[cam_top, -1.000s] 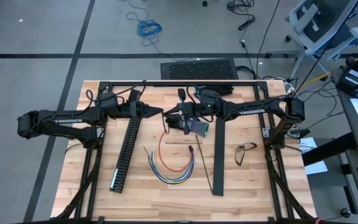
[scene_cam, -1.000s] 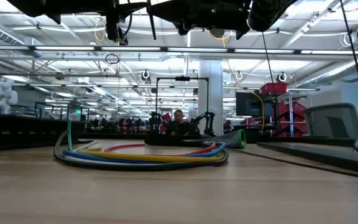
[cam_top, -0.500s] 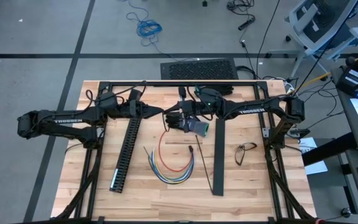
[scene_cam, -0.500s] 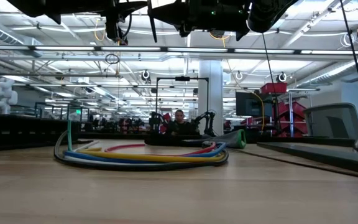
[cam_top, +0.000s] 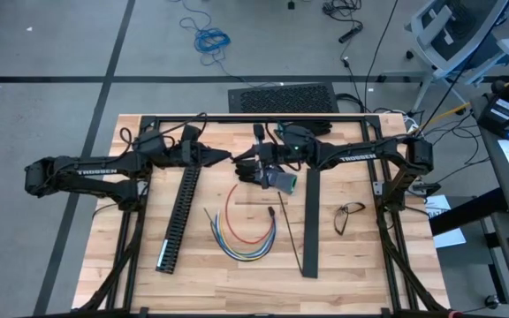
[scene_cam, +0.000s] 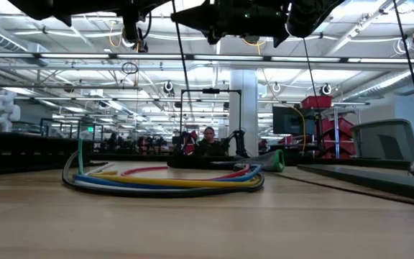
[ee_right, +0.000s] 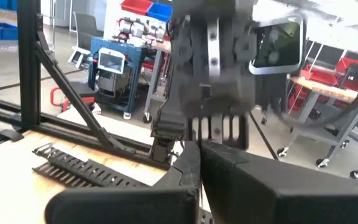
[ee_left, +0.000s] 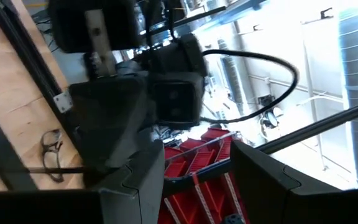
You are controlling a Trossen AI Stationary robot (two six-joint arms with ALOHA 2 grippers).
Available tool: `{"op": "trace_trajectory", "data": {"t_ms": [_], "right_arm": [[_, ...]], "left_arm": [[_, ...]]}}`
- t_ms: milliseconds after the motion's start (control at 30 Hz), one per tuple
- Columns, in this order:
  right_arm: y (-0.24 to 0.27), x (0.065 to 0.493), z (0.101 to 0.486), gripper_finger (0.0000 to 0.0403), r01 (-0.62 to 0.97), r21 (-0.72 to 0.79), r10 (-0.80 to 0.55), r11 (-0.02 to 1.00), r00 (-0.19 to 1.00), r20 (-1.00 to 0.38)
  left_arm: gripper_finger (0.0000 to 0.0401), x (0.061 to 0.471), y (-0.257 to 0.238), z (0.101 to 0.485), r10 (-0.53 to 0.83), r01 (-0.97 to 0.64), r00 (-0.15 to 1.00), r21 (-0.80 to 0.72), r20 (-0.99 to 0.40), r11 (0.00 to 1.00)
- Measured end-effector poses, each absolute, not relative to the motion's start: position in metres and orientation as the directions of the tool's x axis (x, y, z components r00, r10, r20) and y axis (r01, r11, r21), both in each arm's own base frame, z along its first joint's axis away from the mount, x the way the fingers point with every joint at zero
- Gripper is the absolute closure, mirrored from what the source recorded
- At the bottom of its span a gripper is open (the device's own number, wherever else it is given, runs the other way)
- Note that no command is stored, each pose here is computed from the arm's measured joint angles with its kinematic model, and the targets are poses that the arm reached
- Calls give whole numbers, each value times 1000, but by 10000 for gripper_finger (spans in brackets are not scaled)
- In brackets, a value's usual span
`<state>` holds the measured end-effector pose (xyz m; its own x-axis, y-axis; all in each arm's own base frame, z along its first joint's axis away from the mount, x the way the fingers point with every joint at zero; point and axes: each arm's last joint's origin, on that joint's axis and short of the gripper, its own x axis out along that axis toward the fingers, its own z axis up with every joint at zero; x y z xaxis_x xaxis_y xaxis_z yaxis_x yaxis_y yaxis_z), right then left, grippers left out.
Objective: Ziptie cables
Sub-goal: Prepare the black zip tie
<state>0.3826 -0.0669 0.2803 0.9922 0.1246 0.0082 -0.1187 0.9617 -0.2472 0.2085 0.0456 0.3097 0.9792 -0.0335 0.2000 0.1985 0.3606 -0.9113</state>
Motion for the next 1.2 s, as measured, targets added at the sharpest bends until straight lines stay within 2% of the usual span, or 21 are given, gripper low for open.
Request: {"op": "trace_trajectory", "data": {"t_ms": [133, 233, 433, 533, 667, 733, 800, 867, 933, 1033, 1133, 1200], "right_arm": [[-67, 383, 281, 403, -117, -249, 124, 961, 992, 13], [-67, 383, 281, 403, -117, -248, 124, 962, 992, 12], [-71, 381, 288, 403, -92, -266, 113, 960, 991, 68], [-81, 375, 296, 403, -56, -244, 82, 968, 992, 100], [-96, 368, 320, 403, -30, -2, 30, 1000, 984, 178], [-103, 367, 329, 403, 11, 199, -53, 980, 977, 206], [-111, 369, 330, 403, 45, 482, -154, 875, 970, 190], [-119, 372, 324, 403, 18, 702, -184, 712, 970, 161], [-122, 374, 317, 403, -2, 833, -190, 554, 973, 129], [-122, 378, 310, 403, -20, 915, -188, 403, 977, 104], [-117, 385, 297, 403, 2, 963, -171, 268, 984, 46], [-114, 391, 287, 403, 15, 983, -161, 182, 987, 15]], "left_arm": [[223, 208, 46, 310, -33, 198, 979, -917, 199, 345], [223, 208, 45, 310, -38, 199, 979, -908, 199, 369], [223, 193, 42, 320, -114, 247, 968, -777, 223, 579], [223, 177, 40, 319, -110, 183, 983, -721, 148, 668], [223, 153, 33, 308, -35, 14, 999, -555, -28, 832], [223, 152, 30, 302, 17, -55, 995, -409, -96, 911], [223, 153, 29, 302, 66, -86, 993, -215, -100, 973], [223, 156, 25, 301, 64, -60, 992, 44, -104, 997], [223, 162, 20, 296, 62, -20, 989, 286, -138, 958], [223, 172, 12, 288, 73, 58, 977, 577, -200, 814], [223, 181, 0, 278, 79, 178, 961, 810, -266, 559], [223, 186, -8, 273, 121, 236, 949, 913, -290, 334]]}}
